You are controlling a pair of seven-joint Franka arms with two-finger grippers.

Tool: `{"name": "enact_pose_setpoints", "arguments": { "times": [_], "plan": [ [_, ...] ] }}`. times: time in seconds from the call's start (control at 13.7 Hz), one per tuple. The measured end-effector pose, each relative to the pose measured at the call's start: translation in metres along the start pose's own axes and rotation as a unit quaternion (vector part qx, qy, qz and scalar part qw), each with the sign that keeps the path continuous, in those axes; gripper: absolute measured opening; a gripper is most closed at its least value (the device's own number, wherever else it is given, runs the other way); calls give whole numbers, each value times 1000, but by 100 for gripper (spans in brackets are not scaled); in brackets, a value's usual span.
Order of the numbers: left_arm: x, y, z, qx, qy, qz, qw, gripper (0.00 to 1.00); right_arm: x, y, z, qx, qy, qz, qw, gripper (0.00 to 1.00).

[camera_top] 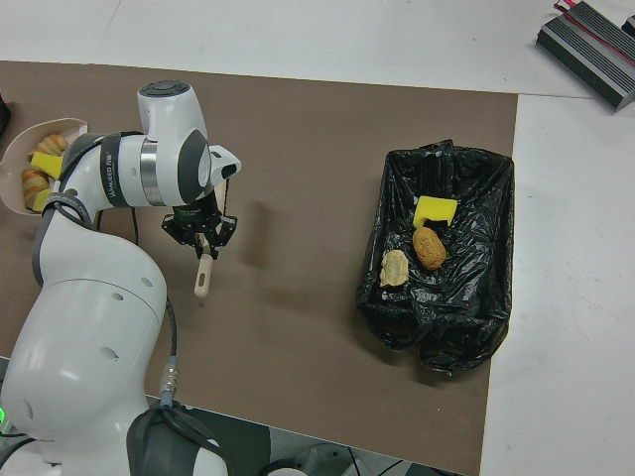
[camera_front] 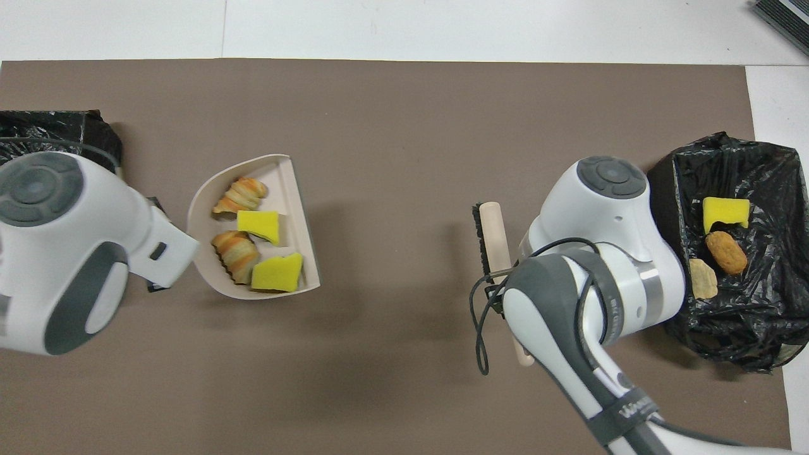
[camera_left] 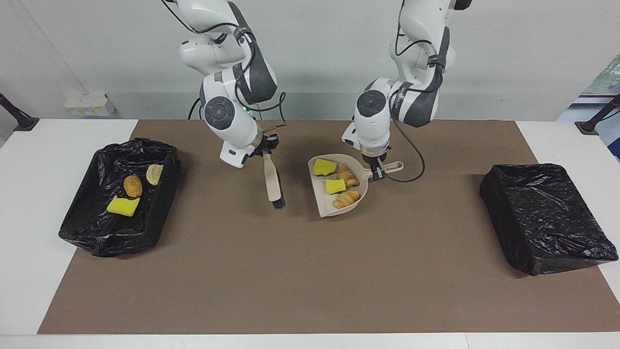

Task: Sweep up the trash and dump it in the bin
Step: 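Tip the dustpan over the bin with the left gripper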

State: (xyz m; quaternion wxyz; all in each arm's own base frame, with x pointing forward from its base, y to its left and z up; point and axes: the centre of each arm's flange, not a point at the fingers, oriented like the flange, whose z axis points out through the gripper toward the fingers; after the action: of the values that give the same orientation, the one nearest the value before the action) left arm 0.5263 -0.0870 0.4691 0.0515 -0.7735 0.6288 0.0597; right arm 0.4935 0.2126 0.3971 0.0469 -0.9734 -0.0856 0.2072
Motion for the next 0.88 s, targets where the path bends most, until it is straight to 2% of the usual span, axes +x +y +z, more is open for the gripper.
{"name": "enact_pose_setpoints", "arguments": {
  "times": [0.22, 0.37, 0.51, 0.66, 0.88],
  "plan": [
    [-95, -38, -7, 16, 6, -41, 999, 32, -23, -64, 13, -25, -2, 25, 999, 26],
    [-164, -66, -16, 34, 5, -35, 999, 32, -39, -107, 32, -35, -6, 43, 998, 26],
    [-223, -88, -20, 47, -2, -21, 999, 32, -55, -137, 49, -30, -19, 51, 998, 26],
    [-270, -107, -17, 58, -34, -10, 998, 32, -68, -151, 64, -32, -23, 52, 998, 26],
    [-330, -141, -13, 73, -114, 14, 991, 32, -84, -173, 102, -40, -12, 54, 998, 26]
  ]
}}
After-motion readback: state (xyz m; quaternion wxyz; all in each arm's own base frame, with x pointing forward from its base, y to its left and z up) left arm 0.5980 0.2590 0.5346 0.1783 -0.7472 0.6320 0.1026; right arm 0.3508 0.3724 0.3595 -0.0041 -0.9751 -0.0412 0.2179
